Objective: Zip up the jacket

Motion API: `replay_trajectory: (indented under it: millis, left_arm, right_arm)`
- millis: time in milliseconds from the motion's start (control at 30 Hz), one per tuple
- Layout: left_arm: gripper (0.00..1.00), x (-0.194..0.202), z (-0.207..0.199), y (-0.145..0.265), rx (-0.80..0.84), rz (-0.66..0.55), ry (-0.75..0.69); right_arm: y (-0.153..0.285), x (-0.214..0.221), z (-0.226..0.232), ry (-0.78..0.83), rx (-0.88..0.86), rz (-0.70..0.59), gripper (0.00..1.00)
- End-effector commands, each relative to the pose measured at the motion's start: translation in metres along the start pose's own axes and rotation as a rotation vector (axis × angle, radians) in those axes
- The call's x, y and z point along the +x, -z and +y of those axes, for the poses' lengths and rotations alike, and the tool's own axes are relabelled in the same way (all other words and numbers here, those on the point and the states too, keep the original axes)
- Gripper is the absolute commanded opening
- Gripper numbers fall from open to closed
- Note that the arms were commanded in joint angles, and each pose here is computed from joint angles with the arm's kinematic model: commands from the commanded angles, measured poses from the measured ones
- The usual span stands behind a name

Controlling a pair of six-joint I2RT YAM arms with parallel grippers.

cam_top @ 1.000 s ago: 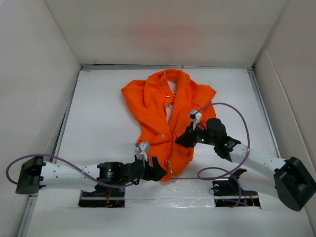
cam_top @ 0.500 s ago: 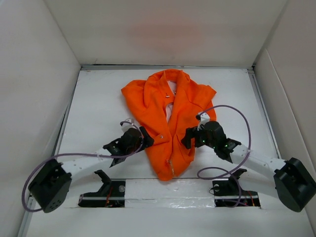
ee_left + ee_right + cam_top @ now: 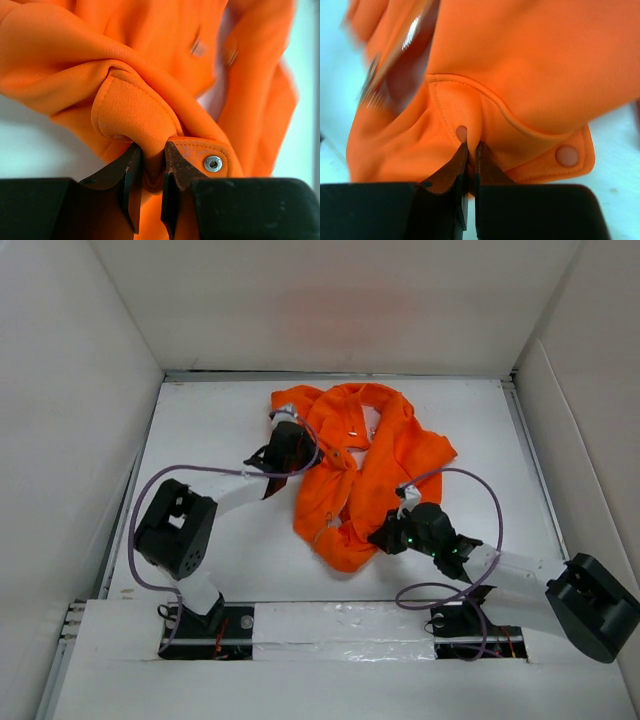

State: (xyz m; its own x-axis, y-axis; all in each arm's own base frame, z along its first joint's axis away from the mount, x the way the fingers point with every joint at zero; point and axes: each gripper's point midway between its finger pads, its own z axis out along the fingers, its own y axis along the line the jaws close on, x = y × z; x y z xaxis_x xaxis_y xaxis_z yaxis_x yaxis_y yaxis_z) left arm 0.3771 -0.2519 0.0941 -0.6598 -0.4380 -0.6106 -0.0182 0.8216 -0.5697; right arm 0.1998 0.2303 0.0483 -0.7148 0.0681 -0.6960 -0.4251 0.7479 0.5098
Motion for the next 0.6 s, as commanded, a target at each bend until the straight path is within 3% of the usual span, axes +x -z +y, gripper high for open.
replay_trajectory:
  millis: [0, 33, 67, 167, 200, 233, 300, 367, 400, 467, 500, 533, 567]
  left_arm:
    - [0.03, -0.088, -0.070, 0.007, 0.164, -0.212, -0.051]
    - [0.14, -0.091, -0.073, 0.009, 0.165, -0.219, -0.056]
    - [0.37, -0.091, -0.070, 0.012, 0.161, -0.219, -0.061]
    - [0.60, -0.080, -0.045, 0.029, 0.124, -0.222, -0.051]
    - [0.61, -0.083, -0.046, 0.045, 0.141, -0.245, -0.045]
    - [0.60, -0.063, -0.021, 0.047, 0.095, -0.220, -0.035]
    - [0.58, -0.054, -0.010, 0.068, 0.099, -0.229, -0.020]
    - [0.58, -0.021, 0.022, 0.074, 0.042, -0.165, -0.003]
    - [0.58, -0.022, 0.022, 0.087, 0.058, -0.180, 0.008]
    - [0.53, 0.009, 0.044, 0.095, 0.022, -0.127, 0.027]
    - [0.47, 0.010, 0.039, 0.107, 0.049, -0.139, 0.038]
    - [0.42, 0.034, 0.053, 0.111, 0.021, -0.088, 0.036]
    - [0.34, 0.043, 0.056, 0.116, 0.028, -0.061, 0.053]
  right_arm:
    - [0.008, 0.018, 0.035, -0.061, -0.140, 0.070, 0.00]
    - [0.011, 0.016, 0.036, -0.068, -0.142, 0.068, 0.00]
    - [0.013, 0.016, 0.040, -0.064, -0.147, 0.070, 0.03]
    - [0.024, 0.003, 0.041, -0.030, -0.127, 0.038, 0.39]
    - [0.027, -0.004, 0.041, -0.011, -0.114, 0.024, 0.58]
    - [0.034, -0.009, 0.035, 0.035, -0.068, 0.012, 0.63]
    - [0.044, -0.039, 0.041, 0.085, -0.037, -0.054, 0.69]
    - [0.053, -0.064, 0.041, 0.142, 0.006, -0.132, 0.69]
    - [0.057, -0.079, 0.047, 0.163, 0.001, -0.169, 0.64]
    - [0.055, -0.093, 0.057, 0.198, -0.026, -0.203, 0.37]
    - [0.048, -0.091, 0.061, 0.212, -0.045, -0.176, 0.12]
    - [0.046, -0.097, 0.082, 0.243, -0.138, -0.185, 0.00]
    - [0.041, -0.097, 0.089, 0.262, -0.173, -0.176, 0.00]
